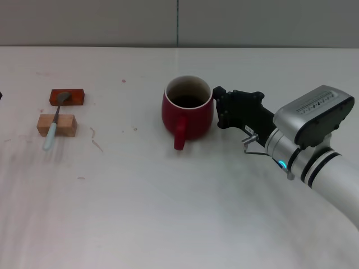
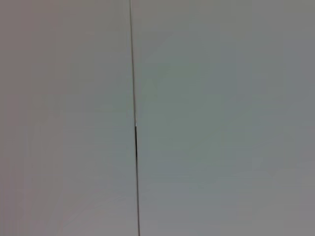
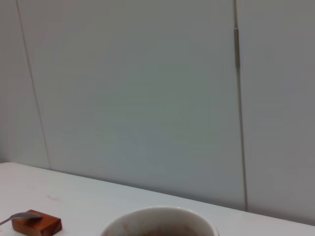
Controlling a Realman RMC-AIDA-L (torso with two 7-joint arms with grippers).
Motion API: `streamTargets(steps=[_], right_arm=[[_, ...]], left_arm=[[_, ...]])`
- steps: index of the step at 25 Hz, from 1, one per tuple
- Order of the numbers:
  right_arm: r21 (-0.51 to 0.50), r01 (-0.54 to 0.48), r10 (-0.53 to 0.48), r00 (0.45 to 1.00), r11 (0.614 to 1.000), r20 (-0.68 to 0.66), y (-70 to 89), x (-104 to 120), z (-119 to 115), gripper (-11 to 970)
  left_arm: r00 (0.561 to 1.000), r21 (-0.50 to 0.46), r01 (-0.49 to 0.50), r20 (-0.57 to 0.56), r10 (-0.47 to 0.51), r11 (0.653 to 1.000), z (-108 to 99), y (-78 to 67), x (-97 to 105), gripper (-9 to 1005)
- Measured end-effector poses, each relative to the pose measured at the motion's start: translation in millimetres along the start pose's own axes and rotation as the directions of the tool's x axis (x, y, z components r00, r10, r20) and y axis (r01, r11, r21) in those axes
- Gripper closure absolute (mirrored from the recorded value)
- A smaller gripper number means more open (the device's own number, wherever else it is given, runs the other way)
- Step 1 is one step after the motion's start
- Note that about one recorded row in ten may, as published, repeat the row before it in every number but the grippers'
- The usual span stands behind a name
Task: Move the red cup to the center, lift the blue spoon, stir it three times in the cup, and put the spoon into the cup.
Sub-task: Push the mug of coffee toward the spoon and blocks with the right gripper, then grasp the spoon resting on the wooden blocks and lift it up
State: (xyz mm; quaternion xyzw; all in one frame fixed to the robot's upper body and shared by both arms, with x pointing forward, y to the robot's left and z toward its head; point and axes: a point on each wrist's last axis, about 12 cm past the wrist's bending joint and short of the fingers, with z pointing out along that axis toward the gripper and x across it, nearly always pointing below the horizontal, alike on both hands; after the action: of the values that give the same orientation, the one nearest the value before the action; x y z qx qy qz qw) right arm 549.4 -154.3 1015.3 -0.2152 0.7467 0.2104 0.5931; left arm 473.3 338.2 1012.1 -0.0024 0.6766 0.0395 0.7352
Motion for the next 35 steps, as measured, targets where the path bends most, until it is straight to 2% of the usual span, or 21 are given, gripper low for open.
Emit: streamTargets(steps=[4, 10, 15, 16, 19, 20, 21, 23, 26, 27, 28, 29, 30, 31, 35], right_arm=[[-0.048, 0.032, -0.031, 0.999, 0.998, 0.006, 7.9, -1.2, 0.9, 870], [-0.042, 0.026, -0.025, 0.999, 0.999, 0.021, 7.2, 0.4, -3.1, 863], [0.053, -0.007, 0.001, 0.995, 0.999, 0.104, -13.8, 8.4, -30.3, 857], [0.124, -0.027, 0.007, 0.987, 0.992, 0.161, -27.4, 12.8, -49.8, 856], [0.279, -0.074, -0.005, 0.963, 0.957, 0.271, -51.6, 19.8, -91.1, 852], [0.279, -0.074, -0.005, 0.963, 0.957, 0.271, -51.6, 19.8, -91.1, 851], [0.400, -0.128, -0.017, 0.941, 0.907, 0.339, -65.9, 24.4, -120.8, 849], [0.517, -0.187, -0.039, 0.918, 0.836, 0.395, -77.2, 30.1, -153.1, 847], [0.627, -0.228, -0.090, 0.897, 0.745, 0.432, -86.6, 36.5, -190.4, 843], [0.627, -0.228, -0.090, 0.897, 0.745, 0.432, -86.6, 36.5, -190.4, 842], [0.682, -0.249, -0.117, 0.889, 0.688, 0.442, -91.2, 40.8, -211.9, 841], [0.682, -0.249, -0.117, 0.889, 0.688, 0.442, -91.2, 40.8, -211.9, 750], [0.696, -0.261, -0.118, 0.887, 0.669, 0.446, -92.9, 42.7, -218.9, 660], [0.711, -0.280, -0.110, 0.887, 0.645, 0.449, -95.3, 46.5, -228.6, 622], [0.725, -0.286, -0.109, 0.889, 0.626, 0.445, -96.5, 49.2, -234.4, 471]], left_arm=[[1.000, 0.000, 0.000, -0.001, 0.000, 1.000, -0.3, 0.1, 0.1, 184], [1.000, 0.000, 0.000, 0.000, 0.000, 1.000, -0.1, 0.0, 0.0, 184], [1.000, -0.003, -0.001, -0.004, 0.001, 1.000, -2.7, 1.1, 1.0, 184], [1.000, 0.001, -0.002, -0.006, 0.002, 1.000, -4.1, 0.7, 1.5, 184], [1.000, 0.018, -0.005, -0.012, 0.006, 1.000, -6.7, -1.4, 2.7, 184], [1.000, 0.018, -0.005, -0.012, 0.006, 1.000, -6.7, -1.4, 2.7, 184], [1.000, 0.025, -0.007, -0.015, 0.007, 1.000, -7.9, -2.1, 3.3, 184], [1.000, 0.030, -0.007, -0.019, 0.008, 1.000, -9.5, -2.9, 4.2, 184], [1.000, 0.057, -0.010, -0.027, 0.011, 0.998, -12.7, -6.9, 5.9, 184], [1.000, 0.057, -0.010, -0.027, 0.011, 0.998, -12.7, -6.9, 5.9, 184], [0.999, 0.081, -0.010, -0.029, 0.013, 0.997, -14.9, -10.4, 6.5, 184], [0.999, 0.081, -0.010, -0.029, 0.013, 0.997, -14.9, -10.4, 6.5, 184], [0.999, 0.092, -0.010, -0.030, 0.012, 0.996, -16.2, -11.9, 6.8, 184], [0.999, 0.114, -0.007, -0.031, 0.010, 0.993, -19.9, -15.2, 7.4, 184], [0.999, 0.151, 0.009, -0.035, -0.003, 0.989, -27.6, -23.1, 8.2, 184]])
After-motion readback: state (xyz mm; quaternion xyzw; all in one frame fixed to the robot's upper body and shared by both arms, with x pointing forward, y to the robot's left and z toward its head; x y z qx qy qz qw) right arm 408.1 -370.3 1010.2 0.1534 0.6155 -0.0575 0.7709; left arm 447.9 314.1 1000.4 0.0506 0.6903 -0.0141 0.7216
